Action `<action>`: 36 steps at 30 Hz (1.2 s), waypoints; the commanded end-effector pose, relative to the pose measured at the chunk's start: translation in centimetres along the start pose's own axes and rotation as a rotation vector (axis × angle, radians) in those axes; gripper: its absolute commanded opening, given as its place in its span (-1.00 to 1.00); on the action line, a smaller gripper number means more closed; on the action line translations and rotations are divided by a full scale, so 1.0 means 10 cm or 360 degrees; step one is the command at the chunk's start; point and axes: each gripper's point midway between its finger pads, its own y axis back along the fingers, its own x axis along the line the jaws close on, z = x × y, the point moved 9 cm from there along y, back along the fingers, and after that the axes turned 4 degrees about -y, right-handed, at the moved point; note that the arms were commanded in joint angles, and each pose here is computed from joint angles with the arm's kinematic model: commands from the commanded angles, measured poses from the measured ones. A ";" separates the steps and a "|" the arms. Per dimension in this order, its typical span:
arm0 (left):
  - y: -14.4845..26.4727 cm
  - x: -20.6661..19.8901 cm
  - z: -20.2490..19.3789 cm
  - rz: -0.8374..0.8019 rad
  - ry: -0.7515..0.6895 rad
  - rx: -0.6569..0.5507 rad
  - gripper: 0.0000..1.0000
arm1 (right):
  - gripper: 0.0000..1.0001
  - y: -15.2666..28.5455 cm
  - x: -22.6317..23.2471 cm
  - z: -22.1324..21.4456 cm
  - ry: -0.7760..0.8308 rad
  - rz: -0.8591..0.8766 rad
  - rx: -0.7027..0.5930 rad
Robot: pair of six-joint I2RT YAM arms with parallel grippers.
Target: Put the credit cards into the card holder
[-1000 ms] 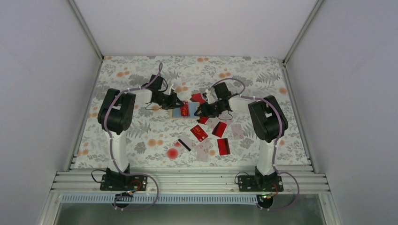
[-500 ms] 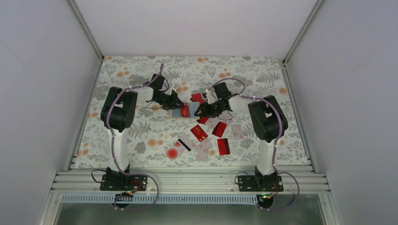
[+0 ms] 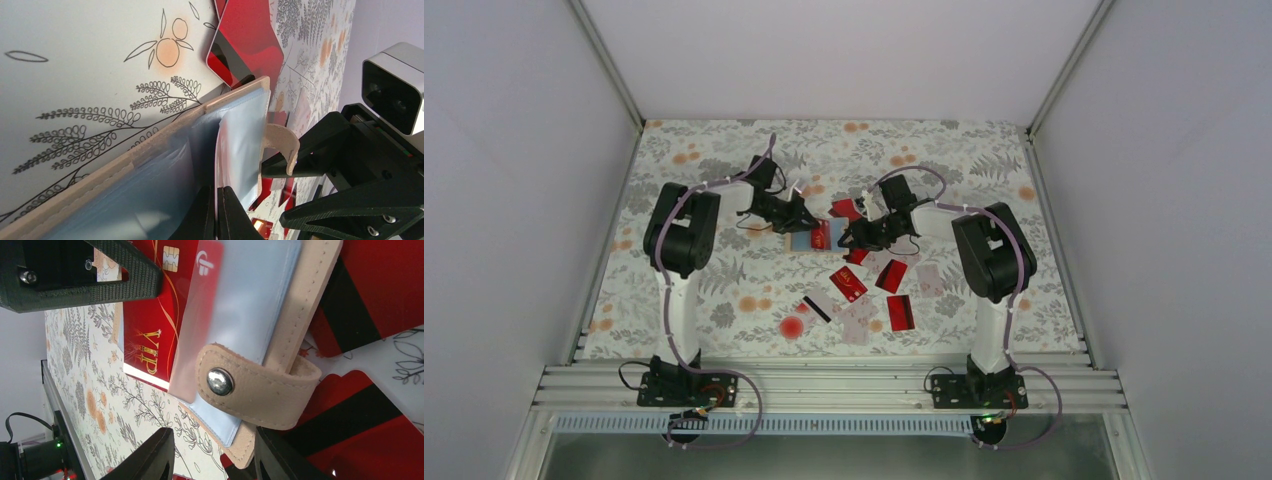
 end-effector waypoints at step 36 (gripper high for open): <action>-0.22 -0.23 0.01 0.0274 0.0088 0.0033 -0.58 | -0.21 -0.08 -0.03 0.09 0.0027 0.0000 0.0011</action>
